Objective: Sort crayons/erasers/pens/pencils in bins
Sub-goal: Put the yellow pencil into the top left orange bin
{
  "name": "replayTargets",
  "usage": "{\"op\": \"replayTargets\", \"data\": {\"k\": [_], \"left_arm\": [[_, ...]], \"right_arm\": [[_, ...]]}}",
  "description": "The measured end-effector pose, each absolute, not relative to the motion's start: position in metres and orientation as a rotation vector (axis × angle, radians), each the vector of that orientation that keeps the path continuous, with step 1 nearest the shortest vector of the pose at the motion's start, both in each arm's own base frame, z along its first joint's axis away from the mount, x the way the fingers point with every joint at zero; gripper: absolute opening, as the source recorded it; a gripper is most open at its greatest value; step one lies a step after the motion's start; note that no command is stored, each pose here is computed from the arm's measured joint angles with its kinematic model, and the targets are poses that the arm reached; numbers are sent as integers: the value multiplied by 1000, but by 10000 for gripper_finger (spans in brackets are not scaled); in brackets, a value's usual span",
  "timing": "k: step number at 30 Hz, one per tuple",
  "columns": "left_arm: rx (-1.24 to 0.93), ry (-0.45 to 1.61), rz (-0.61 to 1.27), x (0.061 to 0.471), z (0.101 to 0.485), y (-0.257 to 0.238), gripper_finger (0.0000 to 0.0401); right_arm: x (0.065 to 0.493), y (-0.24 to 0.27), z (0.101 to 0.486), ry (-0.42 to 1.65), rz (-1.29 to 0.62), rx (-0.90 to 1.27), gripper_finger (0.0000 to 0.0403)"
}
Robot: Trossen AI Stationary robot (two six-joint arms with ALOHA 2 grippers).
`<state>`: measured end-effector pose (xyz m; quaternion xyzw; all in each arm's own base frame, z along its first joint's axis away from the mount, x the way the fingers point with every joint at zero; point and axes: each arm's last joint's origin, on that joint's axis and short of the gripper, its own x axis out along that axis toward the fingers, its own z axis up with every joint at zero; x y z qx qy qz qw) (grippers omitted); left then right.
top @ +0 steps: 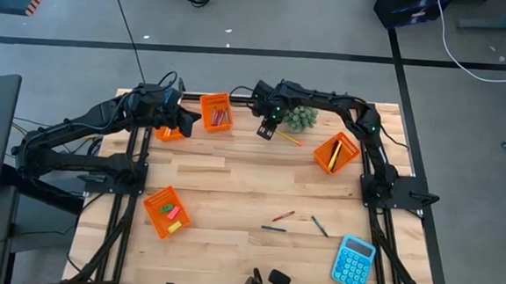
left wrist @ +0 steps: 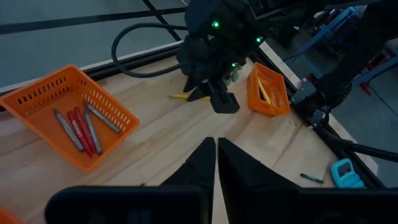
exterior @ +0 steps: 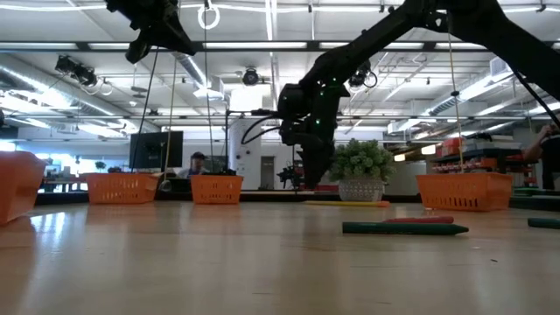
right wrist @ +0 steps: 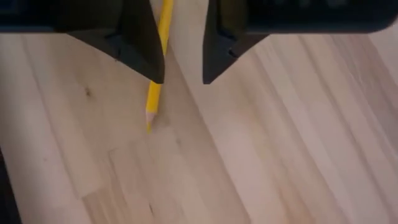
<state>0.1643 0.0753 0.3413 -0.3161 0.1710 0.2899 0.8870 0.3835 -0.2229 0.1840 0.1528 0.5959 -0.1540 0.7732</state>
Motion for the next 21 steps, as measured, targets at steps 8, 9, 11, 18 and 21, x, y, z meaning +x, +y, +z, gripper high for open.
{"op": "replayTargets", "data": {"k": [8, 9, 11, 18, 21], "left_arm": [[-667, 352, 604, 164, 341, 75, 19], [-667, 352, 605, 164, 341, 75, 17], [-668, 352, 605, 164, 341, 75, 15], [-660, 350, 616, 164, 341, 76, 21], [-658, 350, 619, 164, 341, 76, 22]], "right_arm": [[386, -225, 184, 1271, -294, 264, 134], [386, -225, 184, 1270, -291, 259, 133], [387, -225, 184, 1262, -286, 247, 132], [389, -226, 185, 1241, -276, 225, 131], [389, -226, 185, 1244, -257, 200, 131]]}}
